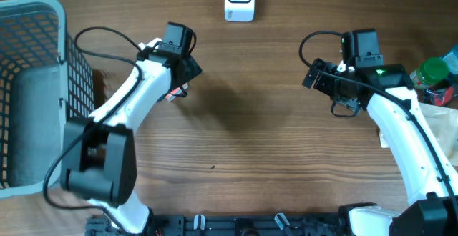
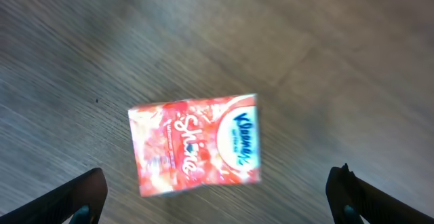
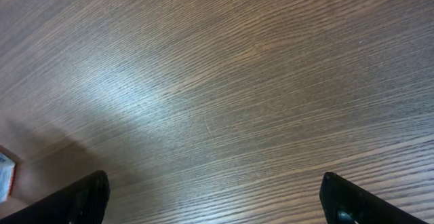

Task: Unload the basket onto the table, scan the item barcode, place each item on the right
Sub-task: 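Lower the left gripper onto the red Kleenex tissue pack and grasp it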

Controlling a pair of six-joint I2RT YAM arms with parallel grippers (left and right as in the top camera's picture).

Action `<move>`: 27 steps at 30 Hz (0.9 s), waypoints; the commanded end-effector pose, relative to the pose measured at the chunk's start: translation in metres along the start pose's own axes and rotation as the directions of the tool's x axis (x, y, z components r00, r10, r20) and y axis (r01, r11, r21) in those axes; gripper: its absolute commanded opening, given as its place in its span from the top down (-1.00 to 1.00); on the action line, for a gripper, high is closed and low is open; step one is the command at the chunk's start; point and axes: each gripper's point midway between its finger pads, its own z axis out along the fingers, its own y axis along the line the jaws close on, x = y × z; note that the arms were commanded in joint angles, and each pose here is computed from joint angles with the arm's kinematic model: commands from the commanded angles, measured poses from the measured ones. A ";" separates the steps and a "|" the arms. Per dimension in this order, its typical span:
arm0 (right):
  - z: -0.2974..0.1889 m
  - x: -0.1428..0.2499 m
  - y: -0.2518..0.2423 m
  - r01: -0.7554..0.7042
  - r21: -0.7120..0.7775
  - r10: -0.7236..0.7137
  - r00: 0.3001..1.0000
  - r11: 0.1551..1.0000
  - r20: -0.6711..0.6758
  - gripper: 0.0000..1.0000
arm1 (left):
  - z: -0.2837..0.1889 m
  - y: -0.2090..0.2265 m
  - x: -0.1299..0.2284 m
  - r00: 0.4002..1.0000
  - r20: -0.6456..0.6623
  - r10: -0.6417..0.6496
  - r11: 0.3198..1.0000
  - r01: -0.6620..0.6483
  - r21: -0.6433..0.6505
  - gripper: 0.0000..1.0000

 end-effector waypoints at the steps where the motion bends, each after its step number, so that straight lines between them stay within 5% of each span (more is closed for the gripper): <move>1: 0.004 -0.001 -0.004 0.021 0.023 -0.021 1.000 1.000 0.002 -1.00 | 0.022 0.013 0.013 0.999 -0.053 0.011 0.997 -0.014 -0.071 -1.00; 15: 0.004 0.009 -0.010 0.019 0.047 -0.017 0.999 0.999 -0.037 -1.00 | 0.058 0.015 0.019 0.997 -0.073 -0.008 0.994 0.000 -0.105 -1.00; 22: 0.004 0.009 -0.010 0.015 0.049 -0.014 0.999 0.999 -0.039 -0.99 | 0.054 0.018 0.024 0.995 -0.099 -0.008 0.994 -0.004 -0.112 -0.21; 27: 0.004 0.009 -0.010 0.016 0.049 -0.014 0.999 0.999 -0.038 -0.99 | 0.036 0.013 0.038 0.987 -0.160 0.008 0.997 -0.021 -0.078 -0.13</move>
